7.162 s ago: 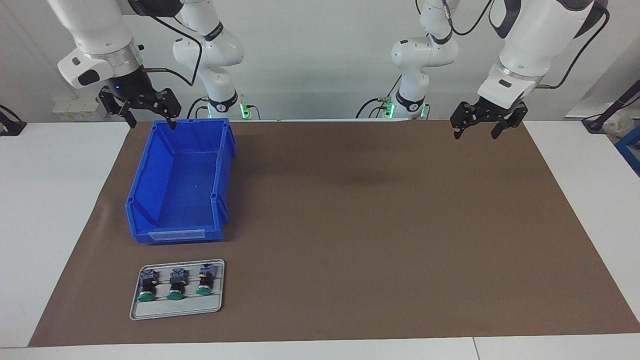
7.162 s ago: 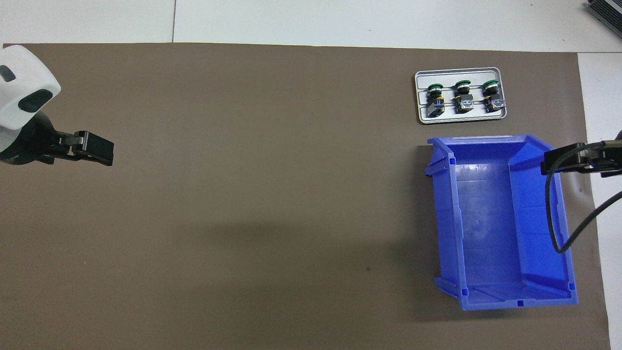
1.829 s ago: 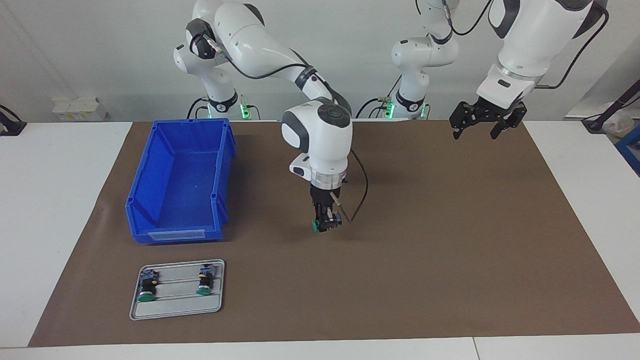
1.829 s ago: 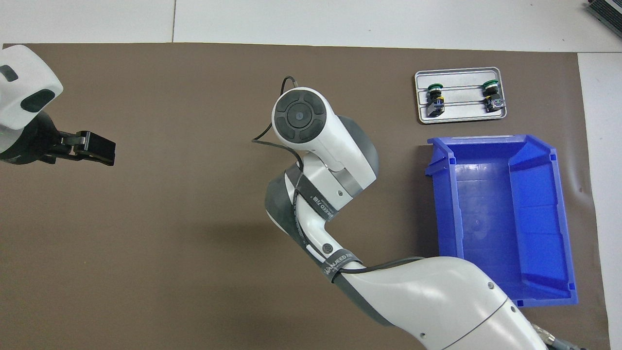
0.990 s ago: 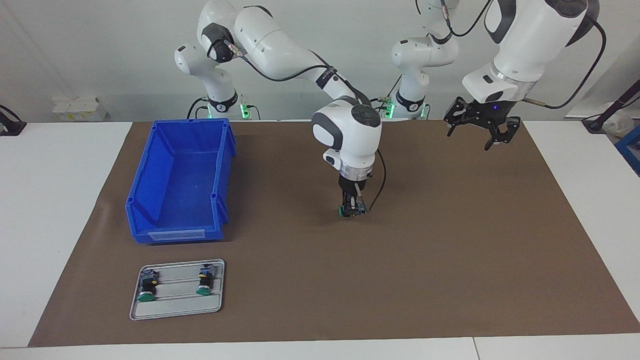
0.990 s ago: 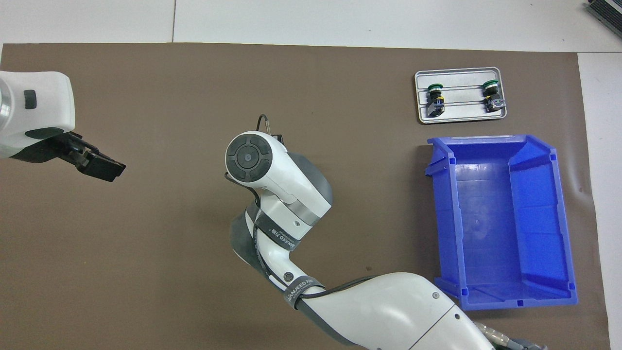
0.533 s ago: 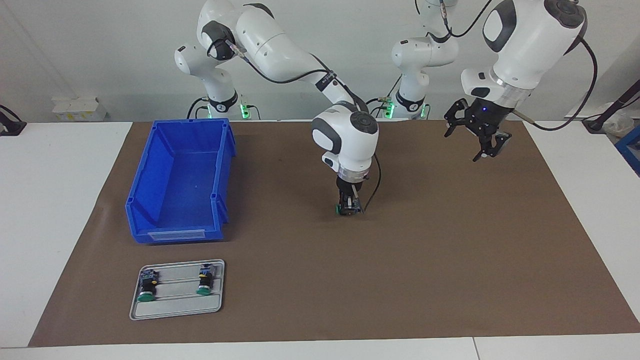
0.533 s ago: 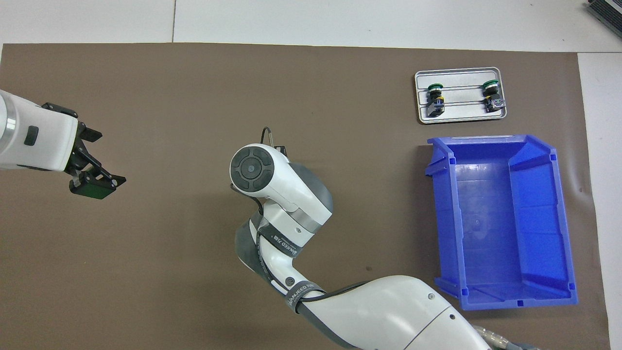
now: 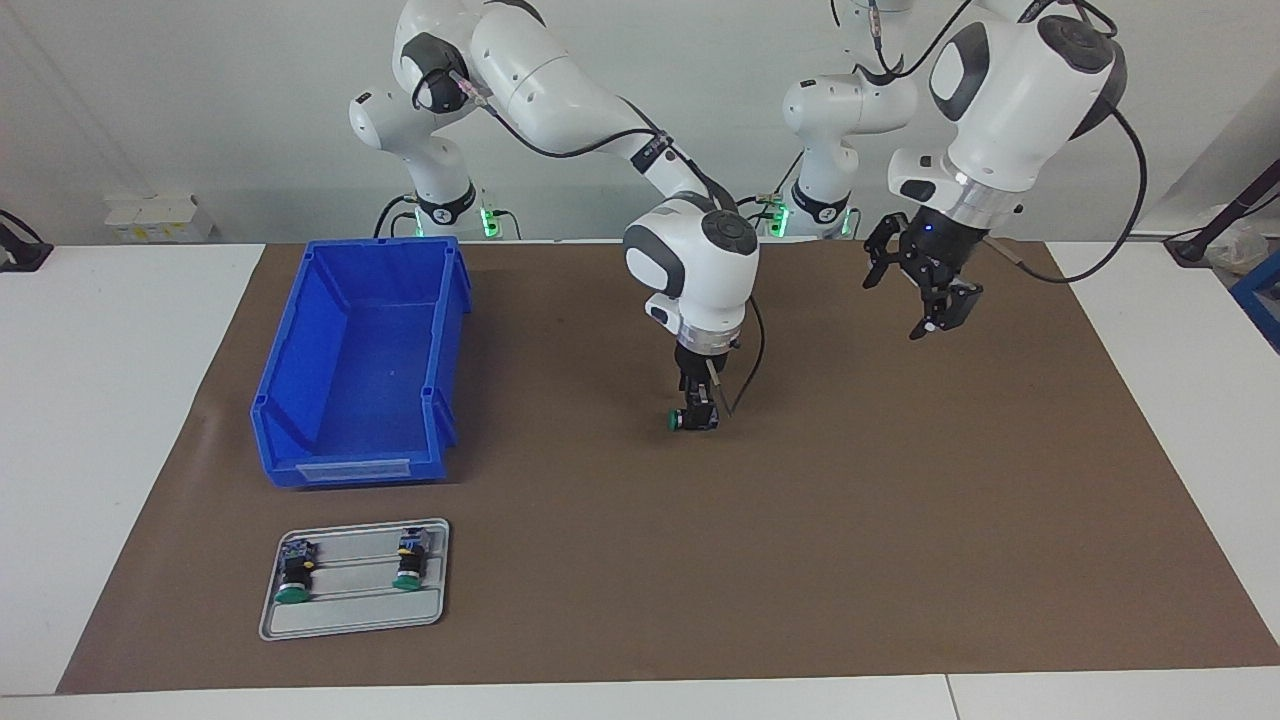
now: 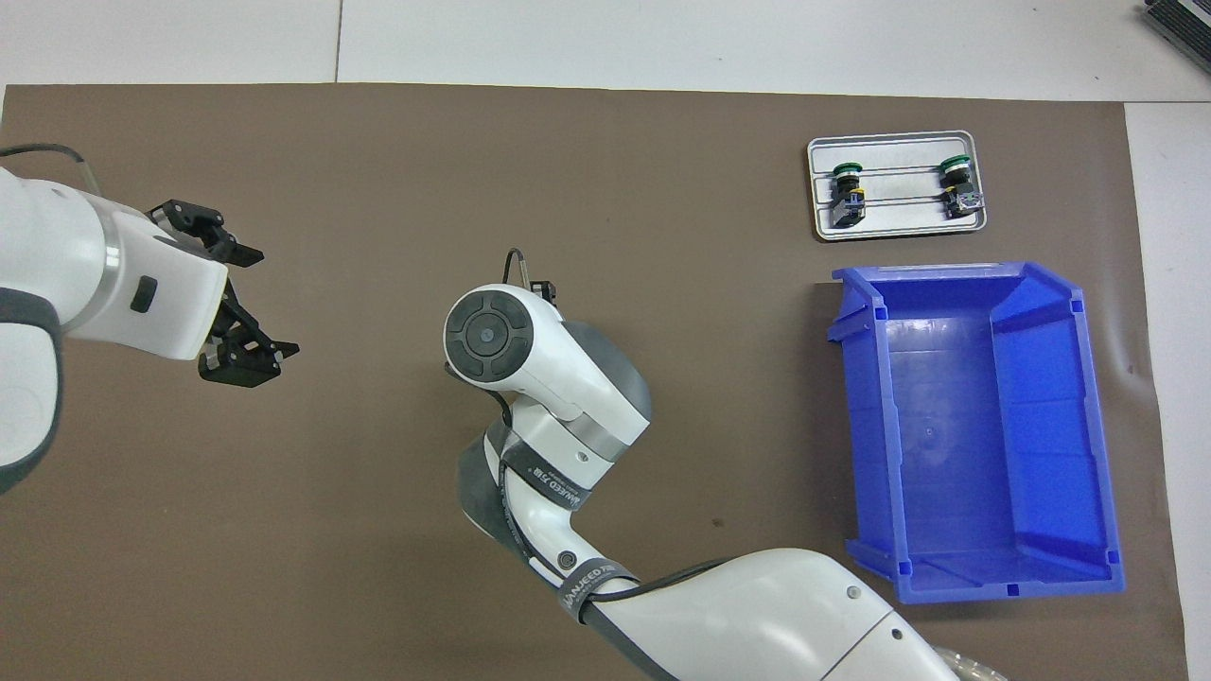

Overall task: Place and press button with both arms
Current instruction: 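Grasp the button from the right gripper with the left gripper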

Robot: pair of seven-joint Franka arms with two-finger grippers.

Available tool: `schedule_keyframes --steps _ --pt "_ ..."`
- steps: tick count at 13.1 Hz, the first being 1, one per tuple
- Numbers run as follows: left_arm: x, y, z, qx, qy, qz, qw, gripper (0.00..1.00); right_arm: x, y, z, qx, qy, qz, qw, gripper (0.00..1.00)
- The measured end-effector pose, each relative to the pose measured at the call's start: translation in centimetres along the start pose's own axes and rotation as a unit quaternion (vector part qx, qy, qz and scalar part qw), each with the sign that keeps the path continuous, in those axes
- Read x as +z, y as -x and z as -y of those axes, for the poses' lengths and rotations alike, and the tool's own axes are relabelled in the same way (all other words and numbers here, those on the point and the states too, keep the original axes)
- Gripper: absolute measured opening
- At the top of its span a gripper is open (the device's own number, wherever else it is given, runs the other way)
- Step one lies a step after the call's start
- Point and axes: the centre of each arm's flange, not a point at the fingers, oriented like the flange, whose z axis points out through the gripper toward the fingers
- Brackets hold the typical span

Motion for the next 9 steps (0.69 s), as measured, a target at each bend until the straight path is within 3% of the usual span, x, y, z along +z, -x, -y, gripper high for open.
schedule_keyframes --steps 2,6,9 --pt "2.6 -2.3 -0.9 0.012 -0.004 -0.007 1.0 1.0 -2.9 -2.7 1.7 -0.02 -0.004 0.021 1.0 0.97" --pt "9.1 -9.1 -3.1 0.006 -0.013 -0.036 0.999 1.0 -8.0 -10.6 3.9 -0.099 -0.014 0.042 0.994 1.0" --pt "13.7 -12.7 -5.6 0.026 0.002 -0.028 0.999 1.0 -10.8 -16.5 4.4 -0.171 -0.023 0.043 0.984 1.0"
